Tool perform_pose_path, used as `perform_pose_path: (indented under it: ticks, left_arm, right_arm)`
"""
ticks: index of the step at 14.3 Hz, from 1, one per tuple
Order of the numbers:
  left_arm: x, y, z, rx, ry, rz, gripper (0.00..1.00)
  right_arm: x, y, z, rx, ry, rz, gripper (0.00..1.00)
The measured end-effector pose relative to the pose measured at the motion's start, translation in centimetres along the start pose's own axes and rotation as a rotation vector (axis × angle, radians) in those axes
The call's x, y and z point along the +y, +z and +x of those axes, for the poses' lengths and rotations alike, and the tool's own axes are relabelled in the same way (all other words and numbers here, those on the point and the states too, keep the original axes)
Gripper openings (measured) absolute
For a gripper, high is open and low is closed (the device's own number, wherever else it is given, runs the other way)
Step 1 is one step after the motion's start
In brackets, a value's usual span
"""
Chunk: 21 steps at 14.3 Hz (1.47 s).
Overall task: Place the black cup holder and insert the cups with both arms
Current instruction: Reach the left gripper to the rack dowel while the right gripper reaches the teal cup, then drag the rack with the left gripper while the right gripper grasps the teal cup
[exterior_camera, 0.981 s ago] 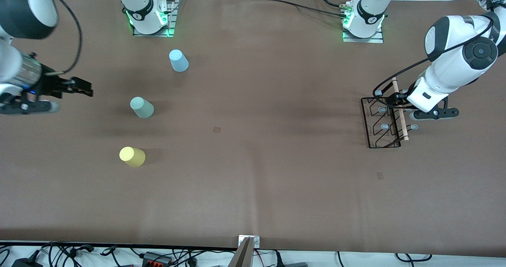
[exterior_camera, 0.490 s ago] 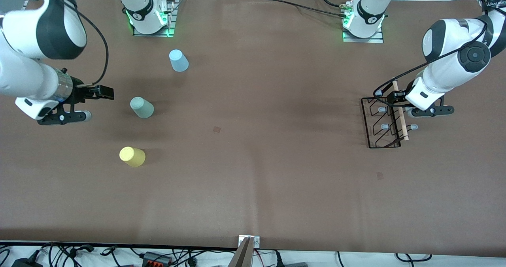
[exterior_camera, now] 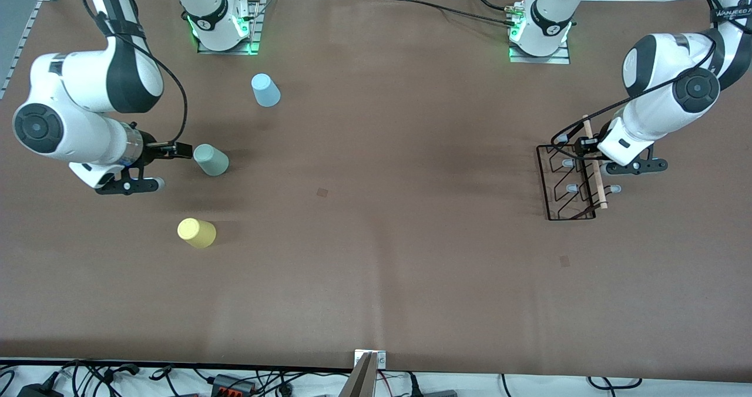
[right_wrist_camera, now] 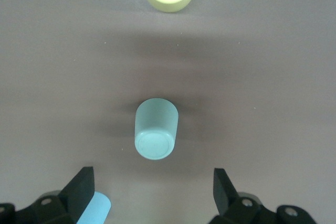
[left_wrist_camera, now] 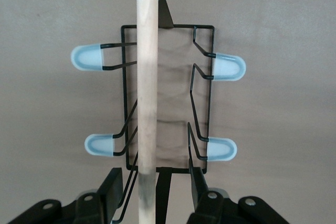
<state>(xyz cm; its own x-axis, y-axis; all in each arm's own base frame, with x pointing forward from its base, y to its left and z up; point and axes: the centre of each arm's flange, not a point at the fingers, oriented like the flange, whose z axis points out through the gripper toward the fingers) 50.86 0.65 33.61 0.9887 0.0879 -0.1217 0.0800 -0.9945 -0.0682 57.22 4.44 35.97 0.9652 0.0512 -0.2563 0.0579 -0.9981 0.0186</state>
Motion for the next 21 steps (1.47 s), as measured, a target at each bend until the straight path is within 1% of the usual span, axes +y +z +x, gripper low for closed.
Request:
perform_pose_path:
  ticks: [1,3,4,5,8,10,12,14,17,19,21]
  left_arm:
    - [0.0,0.2,0.1,-0.002,0.0,-0.001,0.56]
    - [0.0,0.5,0.2,-0.003,0.005,-0.002,0.33]
    - [-0.1,0.5,0.2,-0.003,0.011,-0.002,0.23]
    - [-0.1,0.5,0.2,-0.002,0.013,-0.003,0.15]
    - [-0.8,0.5,0.3,-0.002,-0.01,-0.017,0.15]
    - [-1.3,0.3,0.4,-0.002,-0.029,-0.03,0.15]
    - [0.0,-1.0,0.7,-0.018,-0.01,-0.035,0.15]
    - [3.3,-4.0,1.1,-0.033,-0.009,-0.062,0.15]
    - [9.7,-8.8,1.0,-0.038,-0.027,-0.098,0.15]
    - [15.7,-10.7,0.2,-0.031,-0.038,-0.109,0.15]
    - [22.8,-11.4,-1.7,-0.038,-0.053,-0.125,0.15]
  right_arm:
    - [-0.1,1.3,0.0,0.011,0.018,0.0,1.0]
    - [-0.5,3.9,-0.2,0.017,0.029,-0.002,1.0]
    - [-0.9,5.0,-0.3,0.009,0.031,-0.004,1.0]
    - [-1.2,5.9,-0.3,-0.001,0.033,-0.005,1.0]
    - [-1.3,7.7,-0.3,-0.011,0.041,0.008,1.0]
    - [-1.3,8.8,-0.6,-0.005,0.044,0.011,1.0]
    - [-1.3,9.9,-0.9,0.004,0.045,0.012,1.0]
    - [-1.3,10.7,-1.2,0.008,0.046,0.012,1.0]
    - [-1.3,11.8,-1.7,0.004,0.046,0.011,1.0]
    - [-1.3,12.1,-1.9,0.001,0.045,0.011,1.0]
    - [-1.3,12.5,-2.0,0.006,0.043,0.011,1.0]
